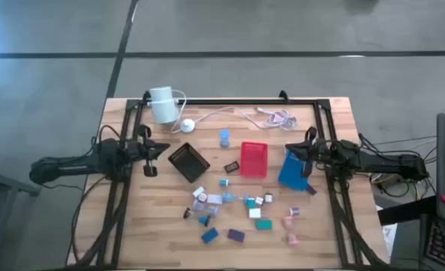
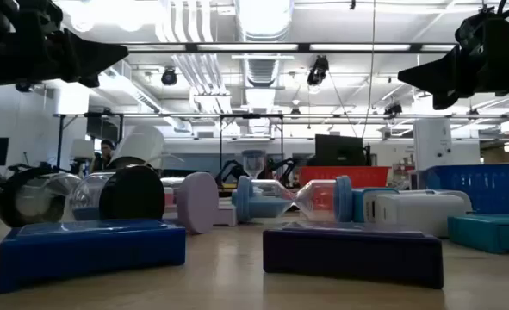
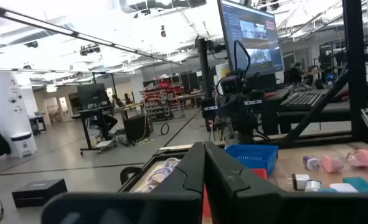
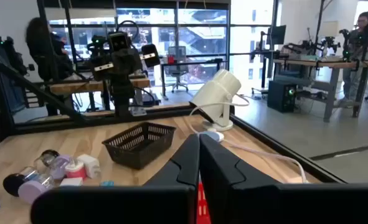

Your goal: Pick & Place Office items

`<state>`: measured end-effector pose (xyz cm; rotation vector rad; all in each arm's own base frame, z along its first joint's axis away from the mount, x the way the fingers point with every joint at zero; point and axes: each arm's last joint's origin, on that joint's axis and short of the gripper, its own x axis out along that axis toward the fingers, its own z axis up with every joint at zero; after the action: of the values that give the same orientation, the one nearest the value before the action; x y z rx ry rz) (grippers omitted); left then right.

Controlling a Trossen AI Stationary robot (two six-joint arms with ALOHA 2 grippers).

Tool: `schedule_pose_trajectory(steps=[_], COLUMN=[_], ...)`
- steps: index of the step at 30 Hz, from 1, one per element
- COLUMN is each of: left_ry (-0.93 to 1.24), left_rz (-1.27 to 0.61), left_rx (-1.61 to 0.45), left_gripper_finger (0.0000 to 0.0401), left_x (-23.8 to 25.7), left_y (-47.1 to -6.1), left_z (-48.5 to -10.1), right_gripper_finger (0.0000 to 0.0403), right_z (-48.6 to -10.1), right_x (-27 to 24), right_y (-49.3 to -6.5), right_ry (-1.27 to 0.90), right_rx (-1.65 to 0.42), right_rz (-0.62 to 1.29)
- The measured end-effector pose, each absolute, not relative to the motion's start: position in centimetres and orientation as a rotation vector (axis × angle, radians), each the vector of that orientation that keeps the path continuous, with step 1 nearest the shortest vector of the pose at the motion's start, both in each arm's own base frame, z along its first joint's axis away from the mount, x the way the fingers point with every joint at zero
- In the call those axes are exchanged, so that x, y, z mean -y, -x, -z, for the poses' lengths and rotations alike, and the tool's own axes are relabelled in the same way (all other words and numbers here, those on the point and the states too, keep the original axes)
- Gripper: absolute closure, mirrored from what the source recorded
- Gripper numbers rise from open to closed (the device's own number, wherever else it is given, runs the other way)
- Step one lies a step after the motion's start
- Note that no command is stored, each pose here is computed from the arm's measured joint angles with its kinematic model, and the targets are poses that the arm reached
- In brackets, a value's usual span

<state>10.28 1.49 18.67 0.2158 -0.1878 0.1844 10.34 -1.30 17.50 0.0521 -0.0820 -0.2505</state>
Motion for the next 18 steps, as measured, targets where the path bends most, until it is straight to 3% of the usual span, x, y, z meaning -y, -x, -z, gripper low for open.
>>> schedule_pose_trajectory(steps=[18], left_ry=[-0.284], left_rz=[-0.214], left_rx=[0.186], left_gripper_finger=[0.0392], left_x=[-1.55], left_y=[-10.26], left_z=[-18.74], right_gripper_finger=[0.0394], right_z=[-17.56], right_x=[1.35], right_y=[-10.32], right_ry=[0.010], right_rx=[0.080], right_rz=[0.269])
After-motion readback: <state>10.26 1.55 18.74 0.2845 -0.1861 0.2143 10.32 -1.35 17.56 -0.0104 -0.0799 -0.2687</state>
